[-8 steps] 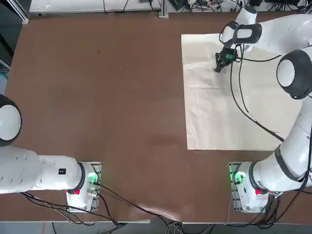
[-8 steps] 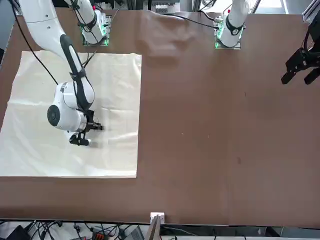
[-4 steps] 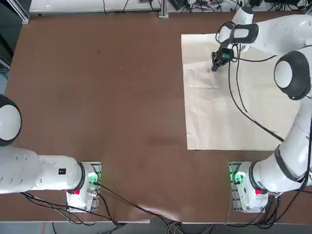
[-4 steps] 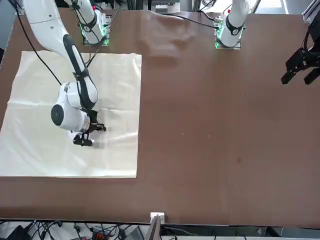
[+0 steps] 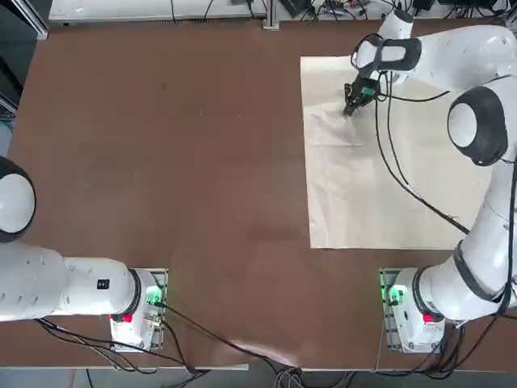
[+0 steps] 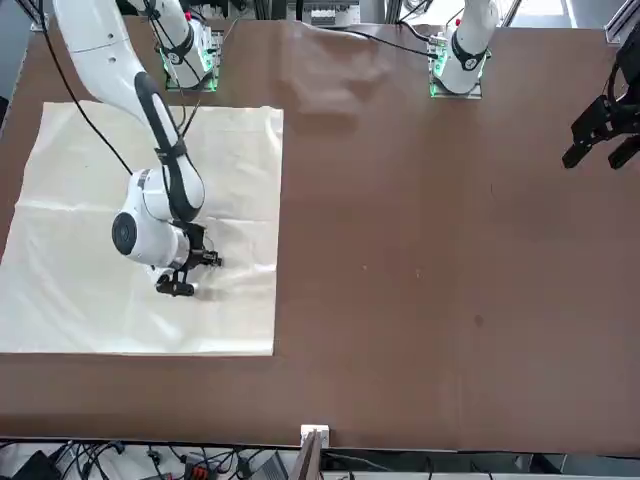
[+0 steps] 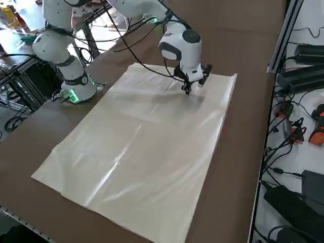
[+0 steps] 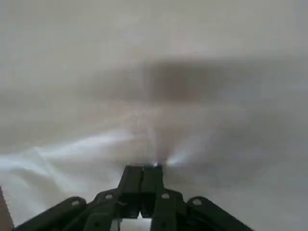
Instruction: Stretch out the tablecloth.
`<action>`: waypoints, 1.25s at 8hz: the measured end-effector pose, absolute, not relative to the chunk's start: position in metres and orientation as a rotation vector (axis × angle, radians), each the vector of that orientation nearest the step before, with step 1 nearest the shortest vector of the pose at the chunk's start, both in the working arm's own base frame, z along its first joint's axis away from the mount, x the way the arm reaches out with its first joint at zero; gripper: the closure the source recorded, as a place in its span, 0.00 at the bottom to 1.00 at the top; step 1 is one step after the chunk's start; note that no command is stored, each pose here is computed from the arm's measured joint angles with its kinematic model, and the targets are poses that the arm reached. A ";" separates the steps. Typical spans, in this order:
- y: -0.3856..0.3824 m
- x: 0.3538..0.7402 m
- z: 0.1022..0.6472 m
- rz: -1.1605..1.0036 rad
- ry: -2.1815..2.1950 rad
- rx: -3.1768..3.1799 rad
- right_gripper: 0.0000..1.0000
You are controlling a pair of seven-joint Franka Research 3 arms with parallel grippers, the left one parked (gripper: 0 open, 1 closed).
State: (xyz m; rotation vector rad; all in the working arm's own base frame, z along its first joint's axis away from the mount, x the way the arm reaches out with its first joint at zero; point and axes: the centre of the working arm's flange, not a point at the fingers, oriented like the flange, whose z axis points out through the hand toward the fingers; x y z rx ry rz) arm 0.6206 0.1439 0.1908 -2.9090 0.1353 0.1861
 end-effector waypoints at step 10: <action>0.224 0.637 0.186 0.156 0.123 -2.804 0.99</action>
